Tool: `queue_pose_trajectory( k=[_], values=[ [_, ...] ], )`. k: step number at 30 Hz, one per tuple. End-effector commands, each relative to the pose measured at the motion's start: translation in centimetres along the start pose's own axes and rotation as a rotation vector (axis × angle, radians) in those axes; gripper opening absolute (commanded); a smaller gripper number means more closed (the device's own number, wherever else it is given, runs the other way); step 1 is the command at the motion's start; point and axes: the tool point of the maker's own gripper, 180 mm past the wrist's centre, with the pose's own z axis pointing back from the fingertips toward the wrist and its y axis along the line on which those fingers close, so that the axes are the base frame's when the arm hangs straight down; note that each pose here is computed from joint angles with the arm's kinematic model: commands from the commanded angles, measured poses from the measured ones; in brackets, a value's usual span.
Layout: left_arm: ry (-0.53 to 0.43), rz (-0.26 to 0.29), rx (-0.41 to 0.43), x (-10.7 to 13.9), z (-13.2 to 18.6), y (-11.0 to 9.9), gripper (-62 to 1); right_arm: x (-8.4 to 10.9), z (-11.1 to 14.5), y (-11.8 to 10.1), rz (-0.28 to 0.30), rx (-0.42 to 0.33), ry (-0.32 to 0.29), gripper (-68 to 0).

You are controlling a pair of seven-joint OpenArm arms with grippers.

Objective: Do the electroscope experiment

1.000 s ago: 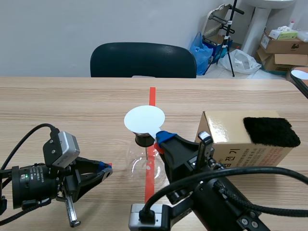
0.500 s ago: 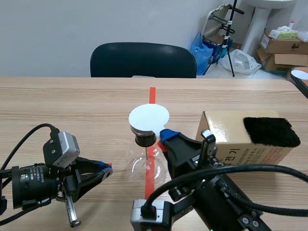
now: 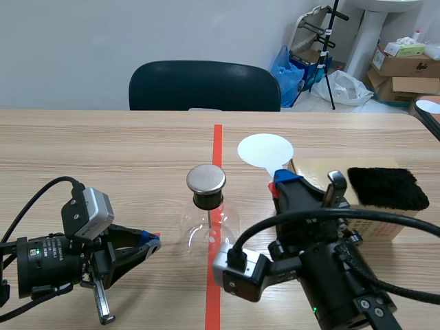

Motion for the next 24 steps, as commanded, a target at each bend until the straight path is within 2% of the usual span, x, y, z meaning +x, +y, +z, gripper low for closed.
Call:
queue_pose_trajectory(
  k=[1,8,14,20,24],
  values=[
    [-0.052,-0.013,0.007,1.5,-0.2,0.5,-57.7,-1.0,-0.3,-0.7,0.009,-0.029,0.032,-66.5],
    [-0.052,-0.013,0.007,1.5,-0.2,0.5,-57.7,-3.5,-0.1,-0.8,0.007,-0.030,0.172,-66.5],
    [-0.052,-0.013,0.007,1.5,-0.2,0.5,-57.7,-4.9,0.2,-0.8,0.006,-0.030,0.256,-66.5],
    [-0.052,-0.013,0.007,1.5,-0.2,0.5,-57.7,-5.6,0.4,-0.8,0.005,-0.030,0.293,-66.5],
    [-0.052,-0.013,0.007,1.5,-0.2,0.5,-57.7,-5.6,0.4,-0.8,0.005,-0.030,0.296,-66.5]
  ],
)
